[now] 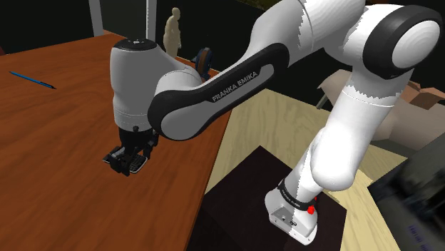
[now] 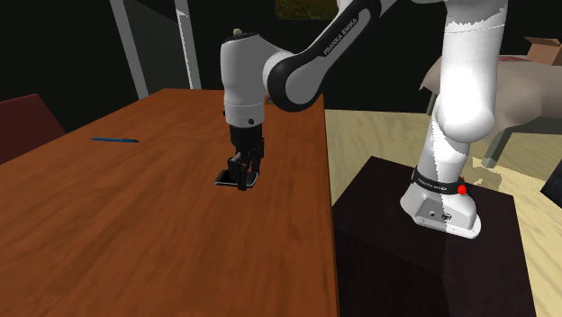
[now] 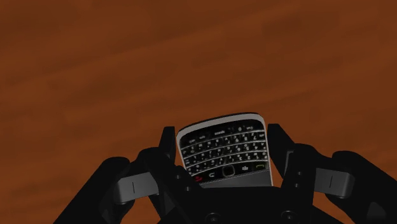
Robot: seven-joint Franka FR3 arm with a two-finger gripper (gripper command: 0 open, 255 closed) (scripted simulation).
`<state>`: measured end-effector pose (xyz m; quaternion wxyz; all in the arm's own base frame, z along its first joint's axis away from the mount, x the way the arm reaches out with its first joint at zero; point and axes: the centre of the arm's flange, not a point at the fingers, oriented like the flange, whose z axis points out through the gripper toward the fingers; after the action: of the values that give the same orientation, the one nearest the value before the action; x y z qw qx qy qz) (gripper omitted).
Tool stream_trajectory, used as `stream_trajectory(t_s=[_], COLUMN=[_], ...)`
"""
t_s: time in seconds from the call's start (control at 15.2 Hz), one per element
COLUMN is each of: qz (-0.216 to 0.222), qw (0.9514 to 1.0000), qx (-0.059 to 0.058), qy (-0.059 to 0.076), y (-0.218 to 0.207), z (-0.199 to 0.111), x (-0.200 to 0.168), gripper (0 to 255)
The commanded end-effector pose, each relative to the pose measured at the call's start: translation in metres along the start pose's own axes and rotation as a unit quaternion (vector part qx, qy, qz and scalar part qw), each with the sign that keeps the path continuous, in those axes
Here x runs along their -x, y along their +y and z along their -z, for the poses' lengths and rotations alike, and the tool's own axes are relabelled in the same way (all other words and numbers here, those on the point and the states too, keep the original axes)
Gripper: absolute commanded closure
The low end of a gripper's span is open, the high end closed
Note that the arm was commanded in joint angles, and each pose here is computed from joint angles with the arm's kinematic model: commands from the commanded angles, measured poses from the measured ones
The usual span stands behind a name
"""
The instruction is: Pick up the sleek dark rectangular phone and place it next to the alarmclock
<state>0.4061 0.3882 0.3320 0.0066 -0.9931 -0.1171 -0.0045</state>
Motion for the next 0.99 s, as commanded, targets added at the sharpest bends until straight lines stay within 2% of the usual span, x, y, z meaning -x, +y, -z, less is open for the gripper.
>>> stream_trajectory(t_s=[0.0, 0.2, 0.92], qz=[0.000, 0.000, 0.000], qw=[1.0000, 1.0000, 1.0000], qx=[0.000, 0.000, 0.000], qy=[0.000, 0.000, 0.000], y=[0.000, 0.000, -0.001], z=[0.000, 0.000, 0.058], x=[0.000, 0.000, -0.001], gripper=[255, 255, 255])
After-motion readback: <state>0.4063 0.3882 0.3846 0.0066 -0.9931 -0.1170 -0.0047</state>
